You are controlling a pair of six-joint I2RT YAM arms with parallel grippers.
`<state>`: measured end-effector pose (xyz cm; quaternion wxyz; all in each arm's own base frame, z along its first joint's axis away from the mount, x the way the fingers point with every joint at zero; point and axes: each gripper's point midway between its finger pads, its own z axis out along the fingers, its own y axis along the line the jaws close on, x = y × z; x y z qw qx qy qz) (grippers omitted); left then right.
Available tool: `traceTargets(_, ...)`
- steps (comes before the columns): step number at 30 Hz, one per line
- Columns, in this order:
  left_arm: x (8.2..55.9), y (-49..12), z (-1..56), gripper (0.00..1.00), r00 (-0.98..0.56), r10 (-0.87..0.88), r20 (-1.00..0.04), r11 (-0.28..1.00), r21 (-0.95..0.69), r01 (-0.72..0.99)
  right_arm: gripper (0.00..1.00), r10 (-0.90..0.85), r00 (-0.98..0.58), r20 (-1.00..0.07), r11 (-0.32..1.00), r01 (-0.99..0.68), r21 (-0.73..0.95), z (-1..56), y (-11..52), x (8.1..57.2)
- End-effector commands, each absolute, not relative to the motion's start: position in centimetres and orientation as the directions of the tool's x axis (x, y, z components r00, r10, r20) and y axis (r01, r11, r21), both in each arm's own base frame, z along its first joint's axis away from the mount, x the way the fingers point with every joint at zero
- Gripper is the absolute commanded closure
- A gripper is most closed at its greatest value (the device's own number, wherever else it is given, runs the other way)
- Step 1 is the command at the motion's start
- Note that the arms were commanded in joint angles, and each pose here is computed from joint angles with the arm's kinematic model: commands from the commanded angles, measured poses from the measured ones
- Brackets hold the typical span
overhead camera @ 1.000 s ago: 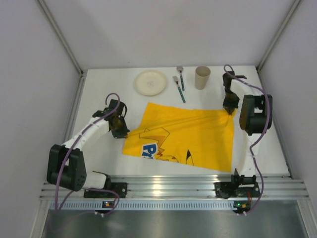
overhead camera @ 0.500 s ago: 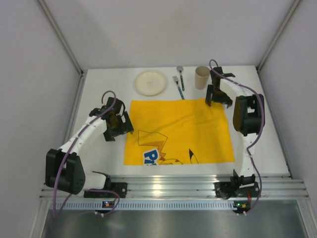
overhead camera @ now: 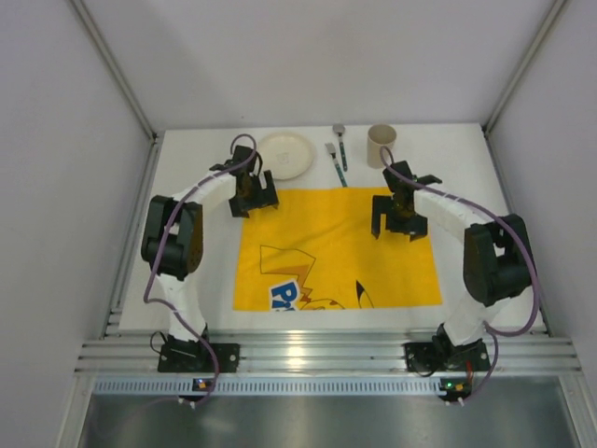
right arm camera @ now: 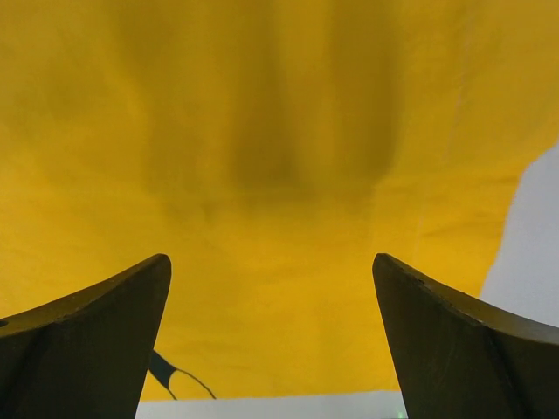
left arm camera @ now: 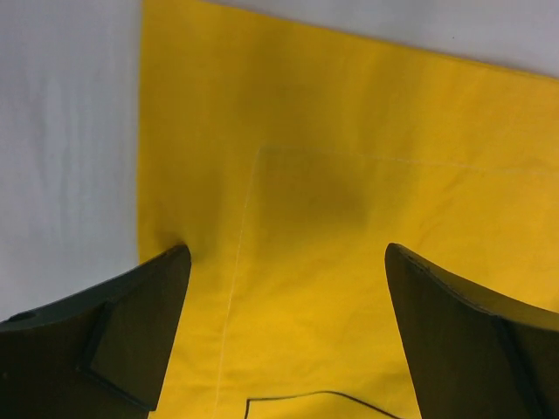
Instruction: Set the dinner table for one person
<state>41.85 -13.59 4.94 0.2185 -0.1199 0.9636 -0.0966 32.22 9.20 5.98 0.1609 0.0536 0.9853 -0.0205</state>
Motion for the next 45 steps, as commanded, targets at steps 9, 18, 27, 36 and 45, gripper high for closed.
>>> traceTargets(9, 42.7, -13.2, 2.0, 0.02, -0.879, -0.231, -0.417, 0.968, -0.19, -0.164, 0.06, 0.15, -0.961, -0.234, 0.952, 0.076, 0.295, 1.4, 14.2, 27.2)
traceTargets(18, 39.7, -8.6, 0.8, 0.02, -0.877, -0.239, -0.417, 0.969, -0.051, -0.24, 0.07, 0.153, -0.971, -0.183, 0.97, 0.111, 0.217, -0.6, 12.6, 25.4)
traceTargets(27, 41.3, -8.5, 5.5, 0.02, -0.834, -0.242, -0.496, 0.968, -0.068, -0.24, 0.09, 0.101, -0.956, -0.277, 0.978, 0.044, 0.203, 3.6, 13.4, 26.9)
traceTargets(36, 39.8, -7.0, 17.6, 0.02, -0.641, -0.341, -0.688, 0.936, -0.182, -0.303, 0.01, 0.235, -0.725, -0.647, 0.946, 0.017, 0.325, 22.1, 14.1, 41.8)
traceTargets(45, 35.5, -7.7, 21.5, 0.02, -0.631, -0.373, -0.681, 0.928, -0.268, -0.26, 0.08, 0.353, -0.65, -0.673, 0.934, 0.283, 0.216, 22.9, 7.3, 56.2)
